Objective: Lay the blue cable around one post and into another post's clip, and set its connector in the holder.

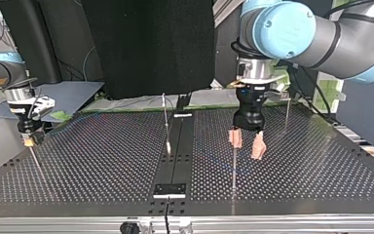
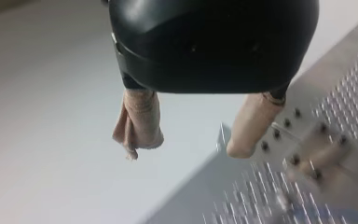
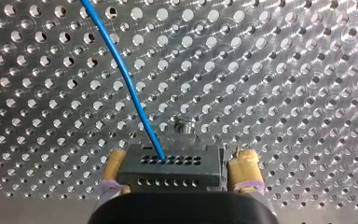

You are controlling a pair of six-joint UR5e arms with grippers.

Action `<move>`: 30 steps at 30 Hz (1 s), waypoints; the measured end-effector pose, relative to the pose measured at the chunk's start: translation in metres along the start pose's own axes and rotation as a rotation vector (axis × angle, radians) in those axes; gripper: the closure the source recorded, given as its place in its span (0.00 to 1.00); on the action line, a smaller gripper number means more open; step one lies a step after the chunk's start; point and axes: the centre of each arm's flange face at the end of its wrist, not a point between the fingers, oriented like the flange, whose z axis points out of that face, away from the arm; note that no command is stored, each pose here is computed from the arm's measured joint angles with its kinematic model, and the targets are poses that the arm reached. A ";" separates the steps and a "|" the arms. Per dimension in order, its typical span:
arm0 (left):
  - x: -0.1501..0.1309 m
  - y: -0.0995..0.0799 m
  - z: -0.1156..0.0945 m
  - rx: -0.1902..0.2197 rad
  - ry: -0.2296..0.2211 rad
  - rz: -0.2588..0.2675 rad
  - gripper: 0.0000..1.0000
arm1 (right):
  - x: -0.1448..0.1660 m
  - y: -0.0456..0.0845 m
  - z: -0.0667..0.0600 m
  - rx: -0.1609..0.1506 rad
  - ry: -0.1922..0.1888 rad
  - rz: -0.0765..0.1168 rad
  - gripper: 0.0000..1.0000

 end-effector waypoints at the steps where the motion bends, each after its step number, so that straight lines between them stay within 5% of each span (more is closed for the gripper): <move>1: -0.004 -0.005 -0.003 0.012 0.002 0.005 0.00 | 0.000 0.000 0.000 0.000 0.000 0.000 0.13; 6: -0.029 -0.033 -0.020 0.069 -0.004 0.036 0.00 | 0.000 0.000 0.000 0.000 0.000 0.000 0.13; 10: -0.039 -0.044 -0.026 0.073 -0.011 0.063 0.00 | 0.000 0.000 0.000 0.000 0.000 0.000 0.13; 30: -0.023 -0.053 0.007 -0.102 0.030 0.276 0.00 | 0.000 0.000 0.000 0.000 0.000 0.000 0.13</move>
